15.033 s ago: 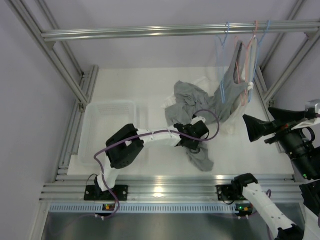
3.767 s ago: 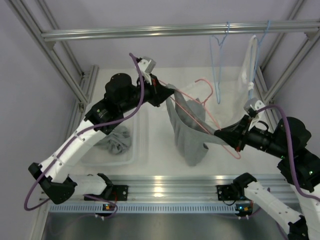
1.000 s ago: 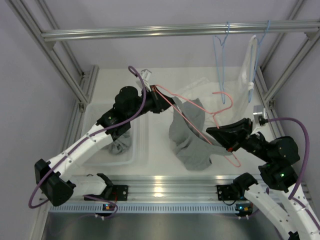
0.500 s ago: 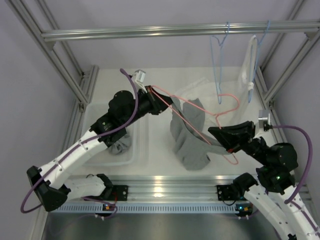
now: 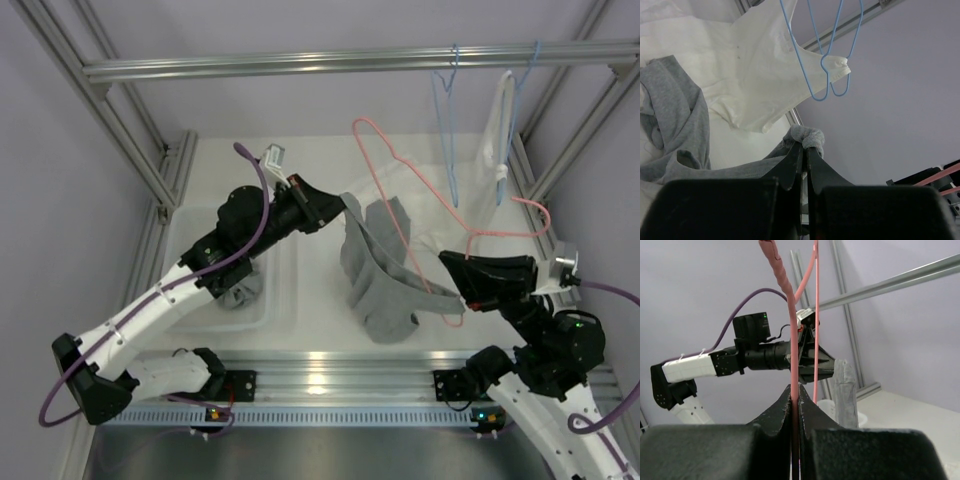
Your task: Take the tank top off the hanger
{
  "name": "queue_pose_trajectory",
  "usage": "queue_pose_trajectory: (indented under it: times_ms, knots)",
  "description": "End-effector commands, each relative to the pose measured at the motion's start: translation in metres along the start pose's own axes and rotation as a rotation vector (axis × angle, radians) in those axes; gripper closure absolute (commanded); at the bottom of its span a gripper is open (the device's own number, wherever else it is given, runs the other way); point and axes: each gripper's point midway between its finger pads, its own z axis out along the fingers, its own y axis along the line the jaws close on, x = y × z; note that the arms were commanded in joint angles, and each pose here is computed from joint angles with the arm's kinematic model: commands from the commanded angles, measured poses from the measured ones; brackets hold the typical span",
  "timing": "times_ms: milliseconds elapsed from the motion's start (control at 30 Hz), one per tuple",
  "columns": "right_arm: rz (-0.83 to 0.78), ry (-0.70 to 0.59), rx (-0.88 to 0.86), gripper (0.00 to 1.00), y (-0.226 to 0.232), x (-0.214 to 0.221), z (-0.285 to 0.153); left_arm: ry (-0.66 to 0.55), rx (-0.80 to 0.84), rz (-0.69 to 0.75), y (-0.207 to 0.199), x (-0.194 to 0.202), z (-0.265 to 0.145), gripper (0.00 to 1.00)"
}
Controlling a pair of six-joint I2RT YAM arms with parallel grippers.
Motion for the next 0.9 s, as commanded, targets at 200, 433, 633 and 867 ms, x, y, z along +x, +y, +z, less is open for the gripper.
queue_pose_trajectory:
  times_ms: [200, 433, 633, 867]
  knots:
    - [-0.048, -0.111, -0.031, 1.0, 0.013, -0.045, 0.019, 0.127, 0.156, 0.118, -0.03, 0.026, 0.011, 1.0]
    - [-0.049, -0.116, 0.012, 1.0, -0.008, -0.032, 0.03, 0.247, 0.271, 0.262, -0.058, 0.076, 0.006, 1.0]
    - [-0.089, -0.119, 0.083, 1.0, -0.038, -0.025, 0.05, 0.296, 0.271, 0.296, -0.045, 0.094, 0.003, 1.0]
    - [-0.142, -0.122, 0.168, 1.0, -0.057, -0.041, 0.075, 0.203, -0.07, 0.358, 0.021, 0.075, 0.014, 1.0]
